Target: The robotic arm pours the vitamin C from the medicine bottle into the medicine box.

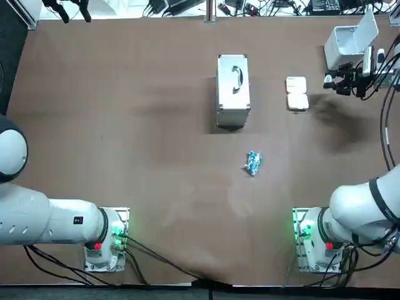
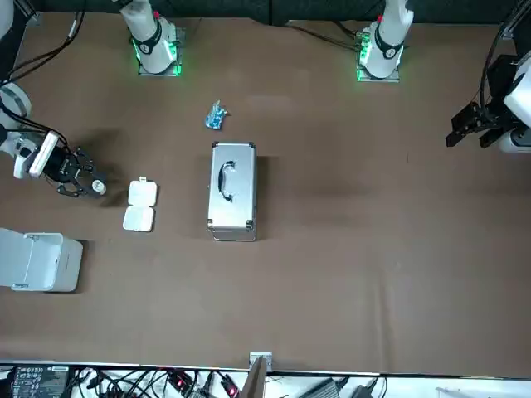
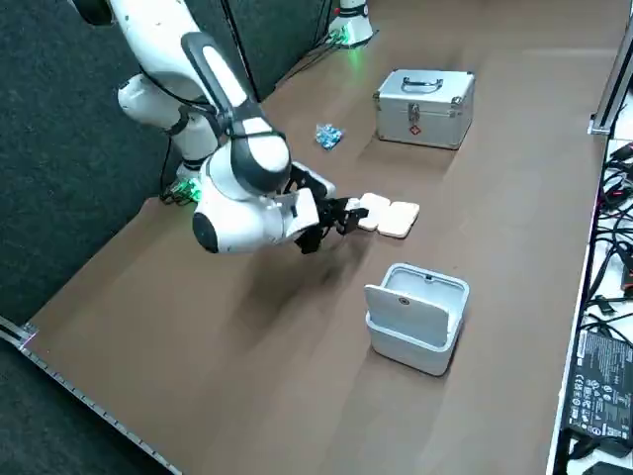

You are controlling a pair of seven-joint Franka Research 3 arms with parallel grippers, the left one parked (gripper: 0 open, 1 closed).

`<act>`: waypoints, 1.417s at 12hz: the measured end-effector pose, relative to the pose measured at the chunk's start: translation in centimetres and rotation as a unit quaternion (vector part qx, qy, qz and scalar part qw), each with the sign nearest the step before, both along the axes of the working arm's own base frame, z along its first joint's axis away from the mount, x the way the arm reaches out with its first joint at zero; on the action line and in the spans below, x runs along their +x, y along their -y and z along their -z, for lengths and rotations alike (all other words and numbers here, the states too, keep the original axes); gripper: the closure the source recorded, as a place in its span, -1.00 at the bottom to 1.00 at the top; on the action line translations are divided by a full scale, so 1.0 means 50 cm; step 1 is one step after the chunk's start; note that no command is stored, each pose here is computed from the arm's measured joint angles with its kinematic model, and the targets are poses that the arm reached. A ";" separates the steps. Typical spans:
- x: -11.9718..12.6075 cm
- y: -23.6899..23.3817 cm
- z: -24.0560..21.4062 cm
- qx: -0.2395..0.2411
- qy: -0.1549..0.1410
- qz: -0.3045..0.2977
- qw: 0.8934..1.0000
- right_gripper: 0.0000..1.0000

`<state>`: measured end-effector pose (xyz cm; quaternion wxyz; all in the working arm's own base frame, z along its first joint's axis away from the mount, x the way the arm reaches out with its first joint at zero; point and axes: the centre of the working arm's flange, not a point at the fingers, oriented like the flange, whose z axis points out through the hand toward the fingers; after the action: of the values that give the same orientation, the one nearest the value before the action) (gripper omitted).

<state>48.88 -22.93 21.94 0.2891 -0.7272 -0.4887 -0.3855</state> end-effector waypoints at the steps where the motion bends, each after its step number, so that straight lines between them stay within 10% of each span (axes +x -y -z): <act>1: -0.006 0.004 0.018 0.008 -0.002 0.003 1.000 0.14; 17: -0.042 0.088 0.202 0.083 0.042 0.008 0.996 0.14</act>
<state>46.81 -27.33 11.82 0.3244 -0.6879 -0.4612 -0.4570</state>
